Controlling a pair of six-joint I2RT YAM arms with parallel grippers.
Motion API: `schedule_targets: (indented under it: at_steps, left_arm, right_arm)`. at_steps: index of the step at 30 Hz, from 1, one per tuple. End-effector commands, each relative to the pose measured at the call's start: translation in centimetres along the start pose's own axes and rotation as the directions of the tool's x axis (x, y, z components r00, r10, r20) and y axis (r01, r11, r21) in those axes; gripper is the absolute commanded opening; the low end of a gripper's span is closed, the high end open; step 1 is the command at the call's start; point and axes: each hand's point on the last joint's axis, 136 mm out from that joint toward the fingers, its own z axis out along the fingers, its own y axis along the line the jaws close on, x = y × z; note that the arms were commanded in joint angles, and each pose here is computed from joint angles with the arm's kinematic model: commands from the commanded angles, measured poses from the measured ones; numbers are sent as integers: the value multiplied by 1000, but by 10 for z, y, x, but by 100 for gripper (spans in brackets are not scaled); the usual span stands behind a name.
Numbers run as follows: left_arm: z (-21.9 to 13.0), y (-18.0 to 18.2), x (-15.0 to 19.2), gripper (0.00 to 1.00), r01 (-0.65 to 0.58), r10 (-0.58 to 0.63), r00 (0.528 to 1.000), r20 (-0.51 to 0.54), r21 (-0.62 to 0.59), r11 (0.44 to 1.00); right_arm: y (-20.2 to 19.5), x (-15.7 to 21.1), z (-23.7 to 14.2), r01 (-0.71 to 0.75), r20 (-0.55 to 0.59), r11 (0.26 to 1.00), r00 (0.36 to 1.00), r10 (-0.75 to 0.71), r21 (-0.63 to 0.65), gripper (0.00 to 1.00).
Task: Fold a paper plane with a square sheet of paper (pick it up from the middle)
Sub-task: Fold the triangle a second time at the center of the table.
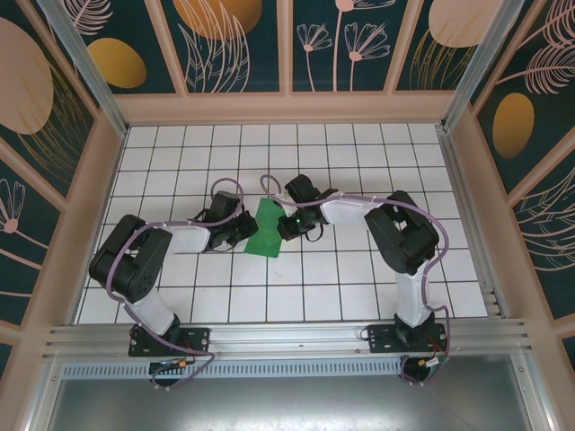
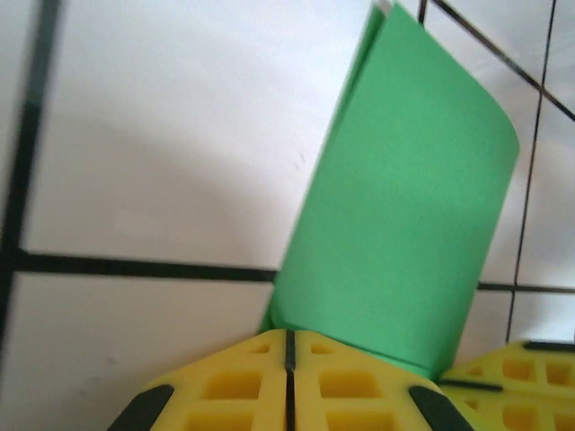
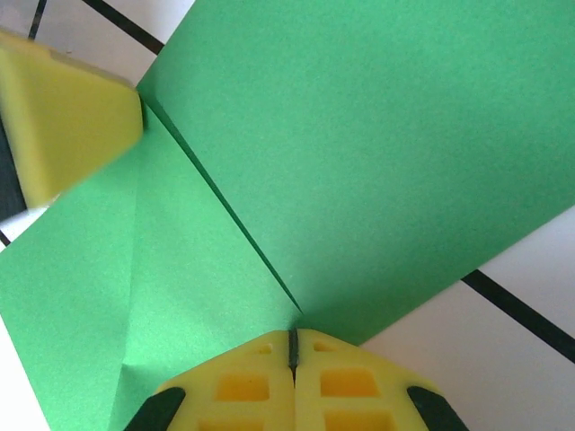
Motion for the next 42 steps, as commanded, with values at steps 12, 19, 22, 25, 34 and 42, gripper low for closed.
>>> schedule_targets:
  at_steps: [12,19,22,25,34,42]
  left_arm:
    - [-30,-46,-13,11,-75,69,997,33,211,975]
    - [-12,-46,23,10,-81,93,994,-50,207,975]
    - [-2,-37,24,9,-73,83,995,-60,155,985]
    - [4,-30,24,9,-69,76,995,-59,124,990]
    - [17,13,45,8,-7,5,994,-110,-16,1000]
    - [17,26,54,7,2,-7,992,-122,-46,999]
  right_arm:
    - [-57,35,9,63,-99,968,994,-40,242,0]
    - [-45,11,5,139,-49,971,990,-132,194,0]
    - [-45,13,6,148,-53,971,989,-140,188,0]
    - [-47,15,7,146,-57,971,989,-138,191,0]
    - [1,-23,-32,69,98,998,993,-68,-3,0]
    - [28,-20,-62,-172,134,980,974,185,-98,19]
